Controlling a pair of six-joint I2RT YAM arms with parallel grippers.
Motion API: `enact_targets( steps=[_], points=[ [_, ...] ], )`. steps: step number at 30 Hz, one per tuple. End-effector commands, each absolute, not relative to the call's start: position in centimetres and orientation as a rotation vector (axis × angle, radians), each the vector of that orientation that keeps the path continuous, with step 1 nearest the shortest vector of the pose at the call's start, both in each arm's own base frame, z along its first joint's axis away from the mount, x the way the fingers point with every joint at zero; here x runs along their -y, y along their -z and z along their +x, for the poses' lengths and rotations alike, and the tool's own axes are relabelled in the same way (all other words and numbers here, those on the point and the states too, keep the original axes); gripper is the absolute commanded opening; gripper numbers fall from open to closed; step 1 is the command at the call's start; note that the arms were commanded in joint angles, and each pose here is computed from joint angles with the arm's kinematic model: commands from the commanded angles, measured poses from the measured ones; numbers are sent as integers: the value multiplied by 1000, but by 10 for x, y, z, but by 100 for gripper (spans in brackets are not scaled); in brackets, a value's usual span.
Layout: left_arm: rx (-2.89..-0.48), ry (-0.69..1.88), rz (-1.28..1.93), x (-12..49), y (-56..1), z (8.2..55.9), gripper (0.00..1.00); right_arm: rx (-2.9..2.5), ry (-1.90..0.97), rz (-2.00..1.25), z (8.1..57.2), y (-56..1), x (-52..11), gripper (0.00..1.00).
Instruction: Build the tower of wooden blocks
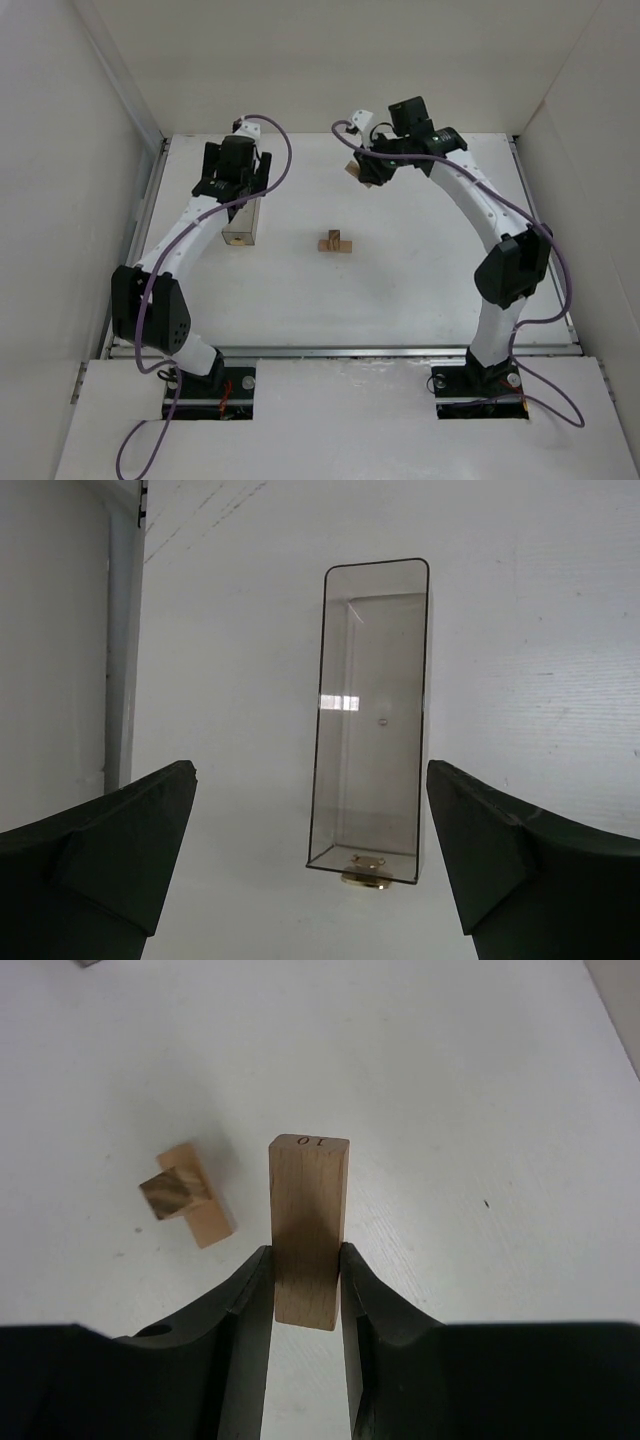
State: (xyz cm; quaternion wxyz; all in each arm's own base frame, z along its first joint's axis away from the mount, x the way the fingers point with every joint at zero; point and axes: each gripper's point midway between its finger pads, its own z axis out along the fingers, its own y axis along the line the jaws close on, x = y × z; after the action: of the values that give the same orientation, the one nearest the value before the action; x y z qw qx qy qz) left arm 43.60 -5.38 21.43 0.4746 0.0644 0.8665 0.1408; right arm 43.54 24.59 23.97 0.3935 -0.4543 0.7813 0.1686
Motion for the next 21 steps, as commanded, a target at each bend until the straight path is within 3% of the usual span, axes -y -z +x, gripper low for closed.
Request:
enact_targets(
  steps=[1, 11, 21],
  points=[
    [-2059, -320, 21, 33, -238, 424, 100, -1842, -559, -1550, 392, -216, -274, 0],
    [-2071, -341, -95, -7, -227, 399, 100, -1749, -428, -1859, 361, -183, -328, 0],
    [-2052, -332, -105, -10, -234, 397, 100, -1830, -259, -1911, 365, -160, -309, 0]
  ],
)
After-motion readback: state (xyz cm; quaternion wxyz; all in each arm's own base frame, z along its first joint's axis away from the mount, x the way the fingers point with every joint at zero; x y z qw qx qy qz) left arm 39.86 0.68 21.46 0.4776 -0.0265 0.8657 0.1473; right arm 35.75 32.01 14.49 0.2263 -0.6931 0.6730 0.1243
